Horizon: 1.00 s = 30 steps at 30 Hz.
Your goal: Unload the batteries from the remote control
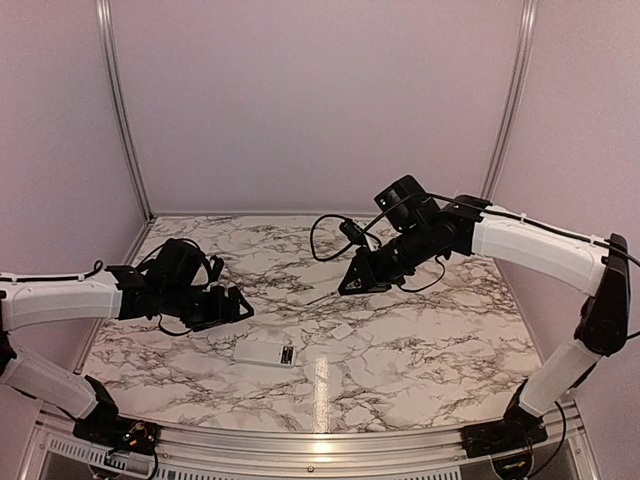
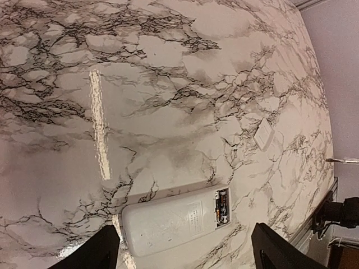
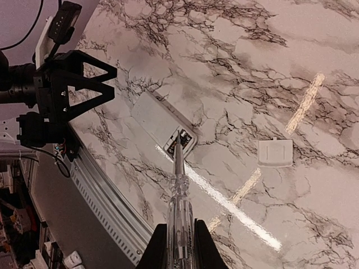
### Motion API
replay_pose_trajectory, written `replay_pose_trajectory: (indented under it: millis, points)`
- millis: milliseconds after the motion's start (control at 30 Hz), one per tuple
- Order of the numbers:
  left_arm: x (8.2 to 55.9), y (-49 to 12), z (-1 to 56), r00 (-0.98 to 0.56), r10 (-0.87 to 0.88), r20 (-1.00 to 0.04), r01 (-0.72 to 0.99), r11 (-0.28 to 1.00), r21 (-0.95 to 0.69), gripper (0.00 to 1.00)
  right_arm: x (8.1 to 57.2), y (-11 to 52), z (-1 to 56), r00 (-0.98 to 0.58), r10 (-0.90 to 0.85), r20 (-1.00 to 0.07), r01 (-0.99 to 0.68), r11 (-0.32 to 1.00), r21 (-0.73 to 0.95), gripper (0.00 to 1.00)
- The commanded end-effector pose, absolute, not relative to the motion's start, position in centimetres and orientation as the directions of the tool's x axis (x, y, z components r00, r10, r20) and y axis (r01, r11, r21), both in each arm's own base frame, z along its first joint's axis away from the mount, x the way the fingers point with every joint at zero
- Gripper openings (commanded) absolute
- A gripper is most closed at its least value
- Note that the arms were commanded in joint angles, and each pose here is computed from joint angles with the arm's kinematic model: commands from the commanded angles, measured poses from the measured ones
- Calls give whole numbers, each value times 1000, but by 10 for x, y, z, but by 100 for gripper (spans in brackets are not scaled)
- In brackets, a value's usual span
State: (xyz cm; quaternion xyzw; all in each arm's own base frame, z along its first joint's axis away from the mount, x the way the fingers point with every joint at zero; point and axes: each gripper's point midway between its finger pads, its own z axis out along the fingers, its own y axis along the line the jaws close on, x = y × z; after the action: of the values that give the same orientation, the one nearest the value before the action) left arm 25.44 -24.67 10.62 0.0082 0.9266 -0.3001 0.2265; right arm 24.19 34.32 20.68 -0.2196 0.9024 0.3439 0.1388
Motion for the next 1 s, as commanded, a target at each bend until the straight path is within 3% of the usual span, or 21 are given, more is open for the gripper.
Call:
replay_pose_trajectory:
  millis: [0, 133, 367, 567, 967]
  points:
    - [259, -257, 115, -864, 126, -488, 356, 838, -413, 86, 247, 325, 202, -806, -403, -434, -575, 708, 410, 0]
    - [269, -269, 129, -765, 320, -559, 546, 782, -300, 86, 240, 313, 196, -795, -441, -416, -592, 713, 376, 0]
    - [252, -280, 151, -344, 674, -654, 900, 435, -25, 91, 228, 296, 195, -790, -436, -431, -594, 720, 359, 0]
    - [234, -265, 117, -120, 840, -529, 980, 184, 71, 95, 219, 282, 196, -785, -420, -455, -590, 729, 347, 0]
    - [223, -261, 65, 58, 934, -353, 998, -58, 12, 92, 201, 258, 199, -795, -348, -497, -555, 749, 363, 0]
